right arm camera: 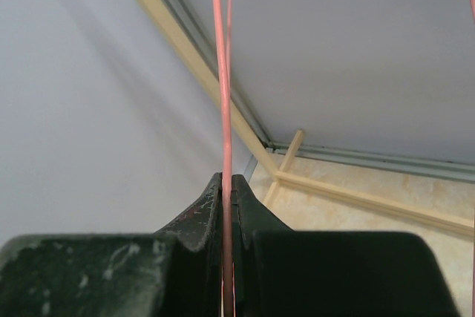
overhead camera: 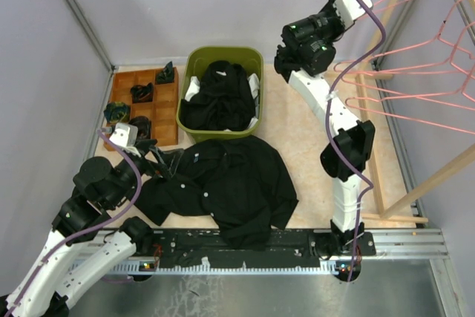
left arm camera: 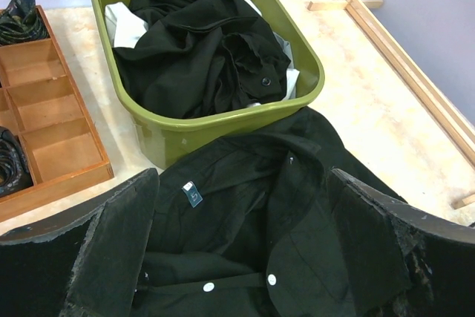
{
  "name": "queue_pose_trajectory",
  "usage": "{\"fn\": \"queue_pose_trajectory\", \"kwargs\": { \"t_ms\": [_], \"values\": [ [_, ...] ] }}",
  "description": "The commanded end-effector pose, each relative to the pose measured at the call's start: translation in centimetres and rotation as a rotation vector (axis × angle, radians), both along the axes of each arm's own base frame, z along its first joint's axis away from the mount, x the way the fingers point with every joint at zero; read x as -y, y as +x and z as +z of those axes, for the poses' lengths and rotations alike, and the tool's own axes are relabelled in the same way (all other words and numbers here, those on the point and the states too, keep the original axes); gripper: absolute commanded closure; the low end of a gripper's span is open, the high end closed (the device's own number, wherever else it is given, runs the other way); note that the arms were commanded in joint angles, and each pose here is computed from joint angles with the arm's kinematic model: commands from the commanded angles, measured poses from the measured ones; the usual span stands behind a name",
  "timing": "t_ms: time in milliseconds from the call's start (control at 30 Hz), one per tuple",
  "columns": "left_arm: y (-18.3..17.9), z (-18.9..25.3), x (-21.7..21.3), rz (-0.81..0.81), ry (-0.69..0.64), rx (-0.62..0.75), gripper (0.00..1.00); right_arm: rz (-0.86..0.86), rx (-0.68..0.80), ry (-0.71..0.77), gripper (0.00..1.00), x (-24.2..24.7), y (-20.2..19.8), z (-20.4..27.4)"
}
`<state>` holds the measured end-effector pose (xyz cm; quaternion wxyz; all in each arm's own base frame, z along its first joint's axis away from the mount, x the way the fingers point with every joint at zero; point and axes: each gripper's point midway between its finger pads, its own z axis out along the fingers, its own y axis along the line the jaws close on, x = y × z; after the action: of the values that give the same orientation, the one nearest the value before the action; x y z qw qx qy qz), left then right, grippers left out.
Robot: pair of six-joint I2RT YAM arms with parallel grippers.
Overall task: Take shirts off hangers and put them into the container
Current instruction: Place the hanger at the clothesline.
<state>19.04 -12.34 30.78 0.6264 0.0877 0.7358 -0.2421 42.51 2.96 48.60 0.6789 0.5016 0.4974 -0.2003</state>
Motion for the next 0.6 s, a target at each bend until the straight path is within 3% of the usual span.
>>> {"fn": "queue_pose_trajectory", "kwargs": {
  "t_ms": [0, 567],
  "values": [
    [-0.1, 1.0, 0.2, -0.01, -0.034, 0.024, 0.01, -0.03, 0.031, 0.093, 1.0, 1.6, -1.1, 0.3],
    [-0.1, 0.8, 0.3, -0.015, -0.027, 0.022, 0.01, -0.053, -0.021, 0.125, 0.99, 2.4, -1.5, -3.3]
  ]
}}
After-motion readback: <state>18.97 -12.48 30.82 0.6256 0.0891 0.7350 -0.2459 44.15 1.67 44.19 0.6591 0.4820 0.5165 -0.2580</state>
